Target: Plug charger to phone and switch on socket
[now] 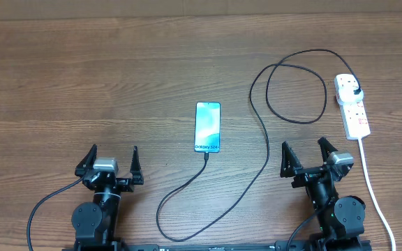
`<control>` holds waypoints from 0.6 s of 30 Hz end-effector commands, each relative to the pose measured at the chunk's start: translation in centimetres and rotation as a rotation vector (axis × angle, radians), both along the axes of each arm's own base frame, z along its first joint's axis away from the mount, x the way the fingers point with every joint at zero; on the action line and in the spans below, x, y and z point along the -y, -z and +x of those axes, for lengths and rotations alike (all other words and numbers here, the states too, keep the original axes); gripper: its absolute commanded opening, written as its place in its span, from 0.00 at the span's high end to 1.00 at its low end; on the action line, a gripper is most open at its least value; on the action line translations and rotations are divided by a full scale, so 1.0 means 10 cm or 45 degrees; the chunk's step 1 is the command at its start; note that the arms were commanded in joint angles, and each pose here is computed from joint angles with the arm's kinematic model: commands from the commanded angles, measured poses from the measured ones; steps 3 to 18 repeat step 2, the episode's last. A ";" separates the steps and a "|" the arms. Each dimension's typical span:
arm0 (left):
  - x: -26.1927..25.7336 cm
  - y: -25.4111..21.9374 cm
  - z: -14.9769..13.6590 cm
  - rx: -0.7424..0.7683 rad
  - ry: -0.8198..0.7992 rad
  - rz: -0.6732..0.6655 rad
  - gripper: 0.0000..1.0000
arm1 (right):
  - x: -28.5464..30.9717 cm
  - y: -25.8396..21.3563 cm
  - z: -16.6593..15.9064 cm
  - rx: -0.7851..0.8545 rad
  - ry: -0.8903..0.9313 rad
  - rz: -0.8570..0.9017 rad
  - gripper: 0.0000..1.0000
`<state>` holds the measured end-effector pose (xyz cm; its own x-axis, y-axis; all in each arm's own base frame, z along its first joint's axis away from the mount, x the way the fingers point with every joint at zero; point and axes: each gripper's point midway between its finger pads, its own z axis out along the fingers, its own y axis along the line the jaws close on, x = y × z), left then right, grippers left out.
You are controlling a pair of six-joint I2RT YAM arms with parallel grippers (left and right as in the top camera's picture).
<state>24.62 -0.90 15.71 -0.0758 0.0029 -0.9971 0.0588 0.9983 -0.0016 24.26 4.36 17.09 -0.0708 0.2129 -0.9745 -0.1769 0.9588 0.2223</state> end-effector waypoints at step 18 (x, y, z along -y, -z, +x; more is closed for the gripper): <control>-0.02 0.00 0.00 0.005 -0.010 0.024 0.01 | 0.01 0.01 0.00 0.006 0.010 0.005 0.00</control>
